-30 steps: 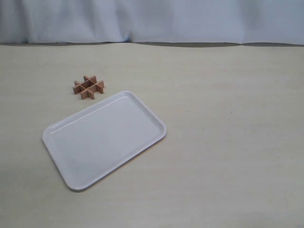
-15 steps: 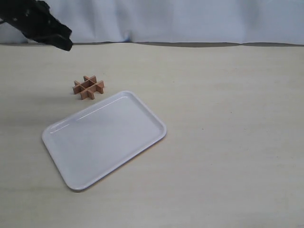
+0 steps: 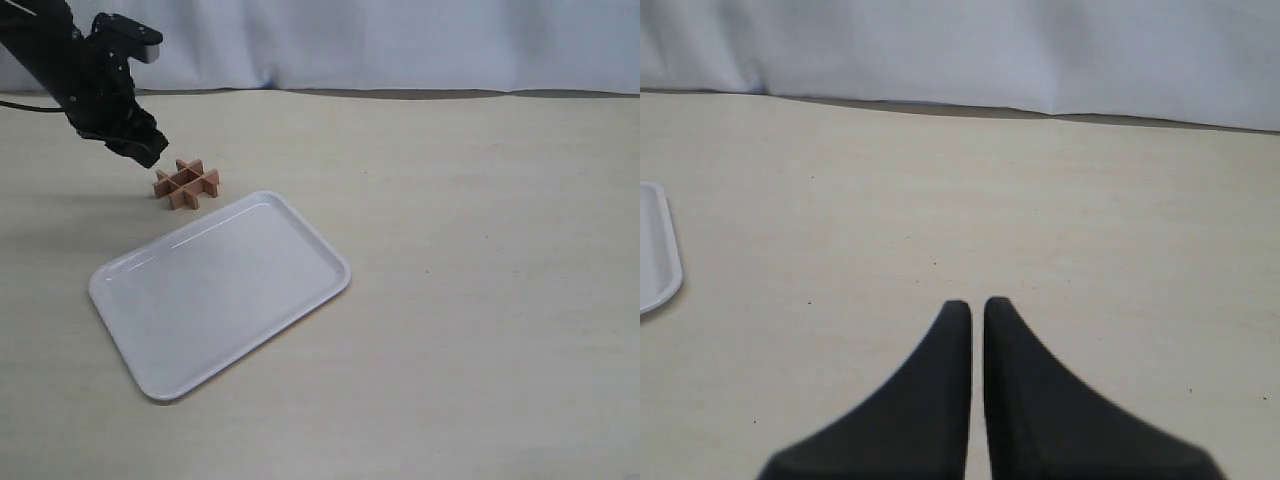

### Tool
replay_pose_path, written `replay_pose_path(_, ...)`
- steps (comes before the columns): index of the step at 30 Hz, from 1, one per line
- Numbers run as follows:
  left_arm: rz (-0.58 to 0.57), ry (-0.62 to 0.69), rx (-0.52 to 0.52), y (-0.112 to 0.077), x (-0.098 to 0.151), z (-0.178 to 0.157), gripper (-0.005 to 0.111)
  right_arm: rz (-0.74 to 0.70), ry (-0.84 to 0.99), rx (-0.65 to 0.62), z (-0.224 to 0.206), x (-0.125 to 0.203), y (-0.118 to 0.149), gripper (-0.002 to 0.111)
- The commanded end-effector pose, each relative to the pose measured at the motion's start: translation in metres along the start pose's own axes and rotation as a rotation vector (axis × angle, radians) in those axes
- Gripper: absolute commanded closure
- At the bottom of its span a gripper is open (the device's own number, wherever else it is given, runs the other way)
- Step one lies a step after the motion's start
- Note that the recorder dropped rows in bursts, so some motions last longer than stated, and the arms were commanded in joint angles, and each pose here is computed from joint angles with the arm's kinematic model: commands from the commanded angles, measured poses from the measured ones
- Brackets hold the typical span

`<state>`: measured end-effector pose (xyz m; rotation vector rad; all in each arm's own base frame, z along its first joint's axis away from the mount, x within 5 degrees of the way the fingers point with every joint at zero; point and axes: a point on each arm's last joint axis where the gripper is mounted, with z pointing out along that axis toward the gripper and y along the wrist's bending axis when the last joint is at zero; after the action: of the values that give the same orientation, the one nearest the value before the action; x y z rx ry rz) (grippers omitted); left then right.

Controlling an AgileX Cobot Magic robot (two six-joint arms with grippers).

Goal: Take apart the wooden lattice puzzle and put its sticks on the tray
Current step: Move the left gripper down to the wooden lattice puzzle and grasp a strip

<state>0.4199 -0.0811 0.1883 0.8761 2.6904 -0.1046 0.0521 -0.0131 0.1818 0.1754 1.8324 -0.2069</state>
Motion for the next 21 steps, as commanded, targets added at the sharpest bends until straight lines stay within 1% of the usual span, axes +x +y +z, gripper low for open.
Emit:
replay_pose_path(1,-0.031,0.041,-0.018,0.003,0.003,0.025,0.061,0.004,-0.007,0.004,0.000,0.000,0.000,0.104)
replay_pose_path(5,-0.033,0.014,-0.036,0.006,0.001,0.038,0.061,0.004,-0.007,0.004,0.000,0.000,0.000,0.104)
replay_pose_path(11,-0.035,-0.066,-0.078,0.010,-0.005,0.043,0.061,0.004,-0.007,0.004,0.000,0.000,0.000,0.104)
replay_pose_path(21,-0.040,0.011,-0.042,0.009,0.005,0.072,0.061,0.004,-0.007,0.004,0.000,0.000,0.000,0.104)
